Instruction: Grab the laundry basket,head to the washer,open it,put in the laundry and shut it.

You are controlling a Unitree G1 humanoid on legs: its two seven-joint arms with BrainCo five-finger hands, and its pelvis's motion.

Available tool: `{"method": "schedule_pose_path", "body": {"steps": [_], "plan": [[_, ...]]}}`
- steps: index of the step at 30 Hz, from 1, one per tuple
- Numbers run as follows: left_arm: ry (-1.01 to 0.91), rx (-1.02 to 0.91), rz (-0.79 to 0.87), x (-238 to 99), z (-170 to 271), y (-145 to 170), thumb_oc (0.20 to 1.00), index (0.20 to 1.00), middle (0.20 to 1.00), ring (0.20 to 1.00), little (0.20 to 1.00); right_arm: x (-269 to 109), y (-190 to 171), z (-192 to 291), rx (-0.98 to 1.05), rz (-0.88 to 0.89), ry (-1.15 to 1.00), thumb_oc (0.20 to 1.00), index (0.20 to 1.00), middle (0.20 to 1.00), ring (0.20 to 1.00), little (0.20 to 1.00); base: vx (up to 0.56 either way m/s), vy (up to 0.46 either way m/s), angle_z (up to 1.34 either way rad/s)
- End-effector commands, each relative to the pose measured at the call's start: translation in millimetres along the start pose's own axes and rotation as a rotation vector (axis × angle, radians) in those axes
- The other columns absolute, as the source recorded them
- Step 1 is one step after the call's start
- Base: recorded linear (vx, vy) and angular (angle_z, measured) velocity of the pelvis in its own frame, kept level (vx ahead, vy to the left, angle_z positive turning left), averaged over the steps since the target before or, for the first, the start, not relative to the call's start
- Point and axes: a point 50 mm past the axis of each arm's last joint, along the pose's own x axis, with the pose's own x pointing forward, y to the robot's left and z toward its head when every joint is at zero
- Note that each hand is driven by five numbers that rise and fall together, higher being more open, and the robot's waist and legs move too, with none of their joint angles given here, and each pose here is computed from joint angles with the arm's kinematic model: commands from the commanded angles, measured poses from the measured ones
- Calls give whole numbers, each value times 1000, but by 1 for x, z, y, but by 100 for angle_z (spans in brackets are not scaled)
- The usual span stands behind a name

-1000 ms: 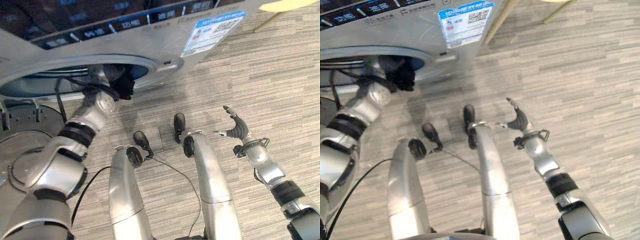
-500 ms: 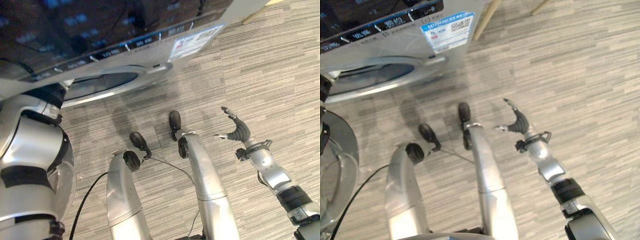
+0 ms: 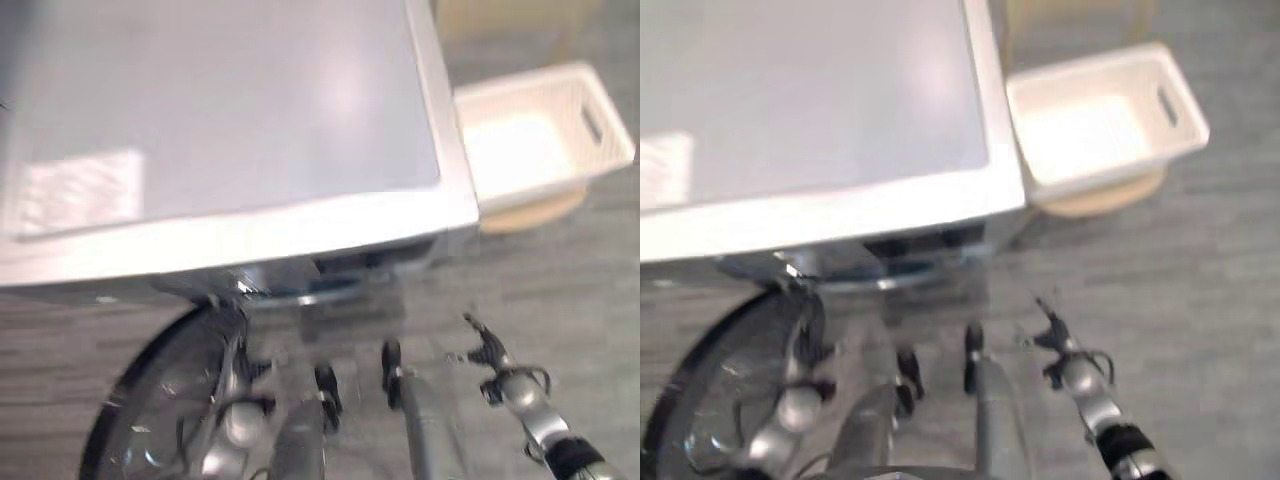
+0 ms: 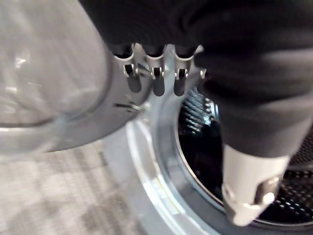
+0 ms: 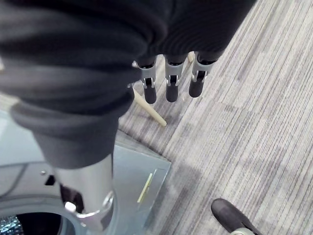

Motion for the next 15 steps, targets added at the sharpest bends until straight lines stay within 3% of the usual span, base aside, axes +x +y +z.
{"method": "schedule_pose_path", "body": {"steps": [1, 8, 15], "plan": [[-135, -53, -3, 59, 58, 31, 1000, 1000, 1000, 1000, 1000, 11, -10, 14, 8, -29, -23, 1000, 1000, 1000, 1000, 1000, 168, 41, 6], [189, -66, -68, 30, -24, 15, 1000, 1000, 1000, 1000, 1000, -8, 9, -35, 75, 4, 181, 1000, 1000, 1000, 1000, 1000, 127, 95, 0], [199, 11, -49, 37, -25, 21, 1000, 1000, 1000, 1000, 1000, -15, 27, -46, 78, 51, 232, 1000, 1000, 1000, 1000, 1000, -173, -4, -58]]}}
